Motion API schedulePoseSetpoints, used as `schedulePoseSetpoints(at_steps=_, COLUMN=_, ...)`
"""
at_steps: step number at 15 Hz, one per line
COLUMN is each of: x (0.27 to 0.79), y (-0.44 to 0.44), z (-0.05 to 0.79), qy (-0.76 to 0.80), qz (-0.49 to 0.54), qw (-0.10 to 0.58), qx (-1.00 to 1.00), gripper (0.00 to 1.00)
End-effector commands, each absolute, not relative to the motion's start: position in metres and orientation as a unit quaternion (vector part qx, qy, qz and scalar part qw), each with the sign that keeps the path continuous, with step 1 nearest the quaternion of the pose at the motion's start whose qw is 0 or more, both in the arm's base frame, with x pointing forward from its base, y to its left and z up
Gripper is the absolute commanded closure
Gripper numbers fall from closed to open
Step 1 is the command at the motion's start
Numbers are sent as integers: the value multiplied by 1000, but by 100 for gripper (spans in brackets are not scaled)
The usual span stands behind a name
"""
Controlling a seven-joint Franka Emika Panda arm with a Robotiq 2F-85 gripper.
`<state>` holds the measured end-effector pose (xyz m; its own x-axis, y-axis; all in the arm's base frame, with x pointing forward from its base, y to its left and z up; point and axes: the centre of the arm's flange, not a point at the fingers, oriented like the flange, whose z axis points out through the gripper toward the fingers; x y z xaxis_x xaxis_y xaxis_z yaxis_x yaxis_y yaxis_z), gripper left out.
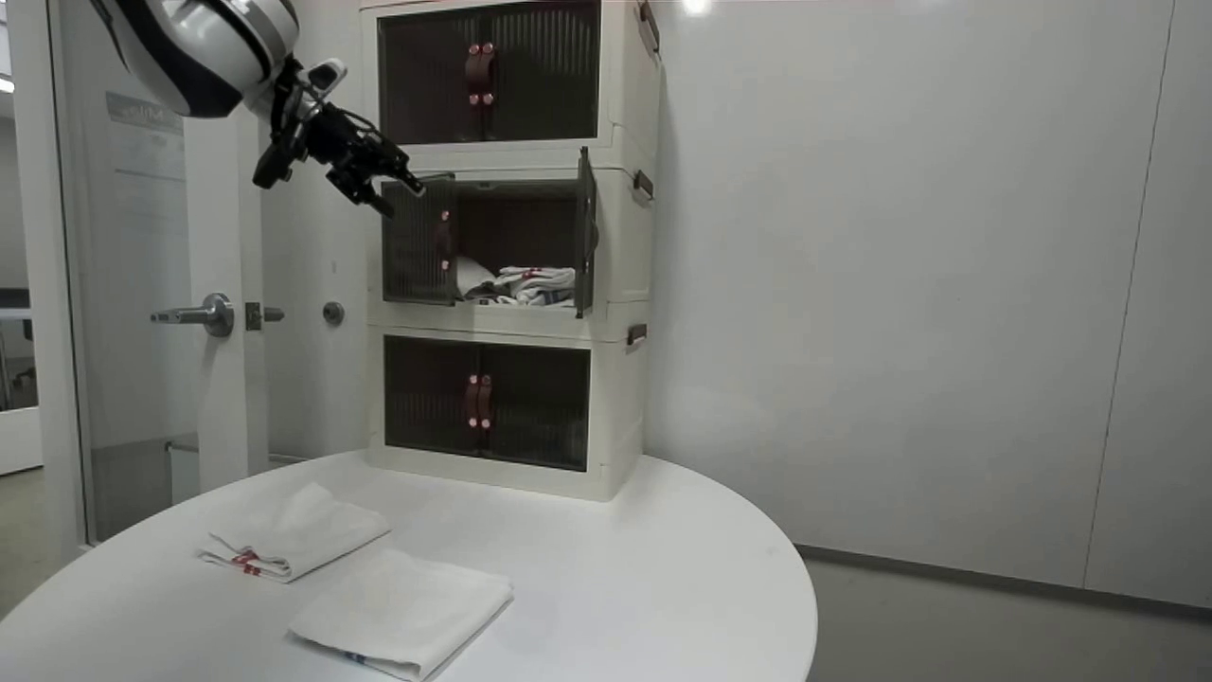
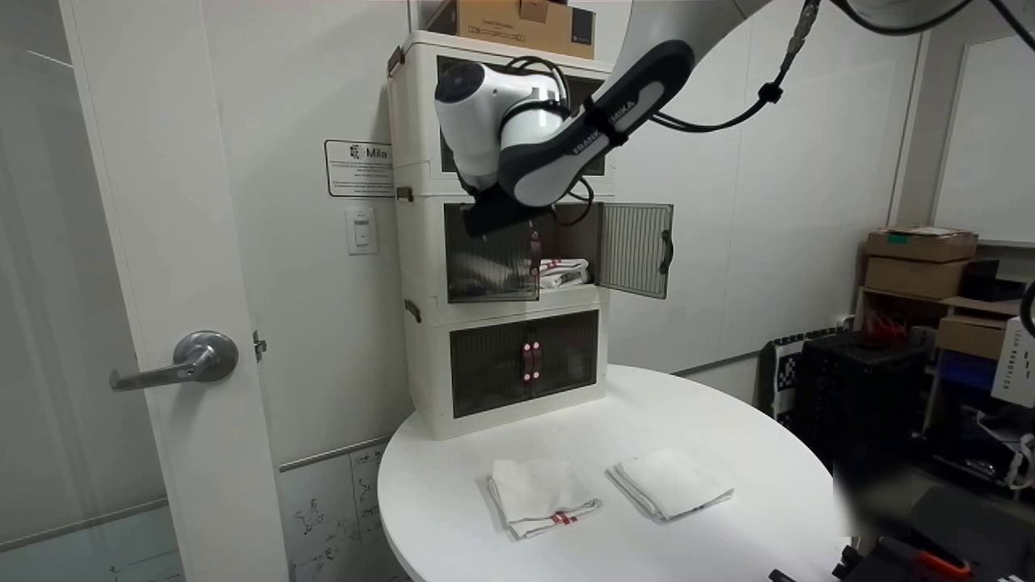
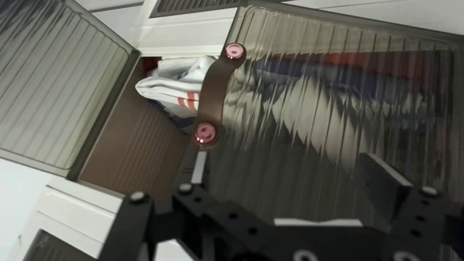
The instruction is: Open the left middle cabinet door.
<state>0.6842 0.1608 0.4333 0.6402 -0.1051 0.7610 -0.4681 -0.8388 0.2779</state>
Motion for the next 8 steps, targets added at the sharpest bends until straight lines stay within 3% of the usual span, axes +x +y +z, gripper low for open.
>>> schedulePoseSetpoints(at_steps=1, x=666, y=147, z=491, qy=-95, qz=344, qw=225, qx=906, gripper=0)
schedulePoseSetpoints(at_steps=8, x=656, y=117, z=579, qy=11, qz=300, qw=249, qx=921, gripper=0)
